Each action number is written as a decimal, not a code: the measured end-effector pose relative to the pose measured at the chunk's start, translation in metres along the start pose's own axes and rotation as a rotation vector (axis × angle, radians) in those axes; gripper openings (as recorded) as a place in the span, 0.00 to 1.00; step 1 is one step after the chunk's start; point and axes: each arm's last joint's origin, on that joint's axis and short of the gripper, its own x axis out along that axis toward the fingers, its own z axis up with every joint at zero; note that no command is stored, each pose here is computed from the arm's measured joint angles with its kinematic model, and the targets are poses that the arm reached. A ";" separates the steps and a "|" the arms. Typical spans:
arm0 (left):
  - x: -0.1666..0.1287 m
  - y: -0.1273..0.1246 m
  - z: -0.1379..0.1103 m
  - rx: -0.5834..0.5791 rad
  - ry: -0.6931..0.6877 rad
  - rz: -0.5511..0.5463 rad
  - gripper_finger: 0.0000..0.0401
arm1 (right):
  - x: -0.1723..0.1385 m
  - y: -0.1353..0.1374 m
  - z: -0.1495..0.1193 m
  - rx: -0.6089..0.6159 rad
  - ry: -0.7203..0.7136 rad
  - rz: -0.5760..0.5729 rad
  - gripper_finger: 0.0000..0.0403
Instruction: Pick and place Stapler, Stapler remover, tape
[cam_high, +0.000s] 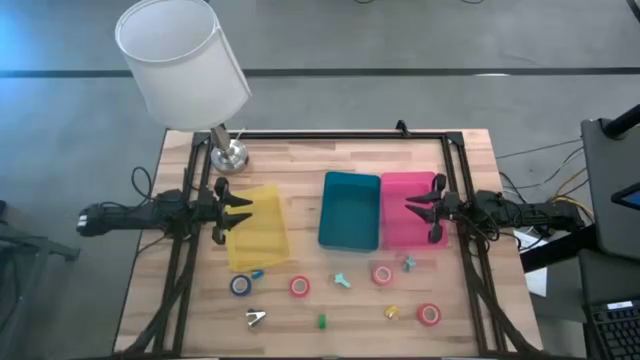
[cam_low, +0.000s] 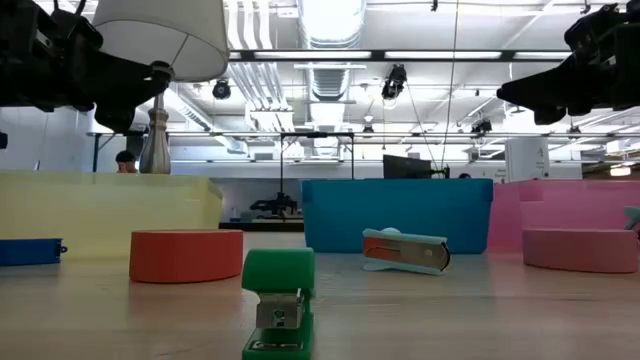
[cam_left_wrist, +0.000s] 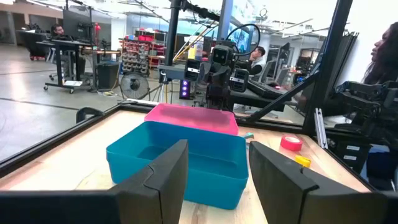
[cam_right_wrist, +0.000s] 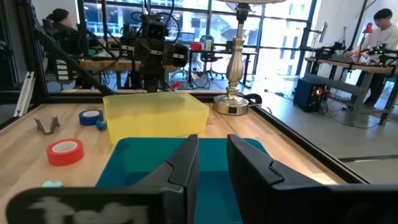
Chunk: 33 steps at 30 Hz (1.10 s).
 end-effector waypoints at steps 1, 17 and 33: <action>0.000 0.000 0.000 0.000 0.000 0.000 0.44 | 0.000 0.000 0.000 -0.001 -0.001 0.000 0.18; 0.000 0.000 0.000 0.000 0.000 0.000 0.44 | 0.000 0.000 0.000 0.001 0.000 0.000 0.21; 0.000 0.000 0.000 0.000 0.000 0.000 0.44 | 0.000 0.000 0.000 -0.001 0.000 0.000 0.18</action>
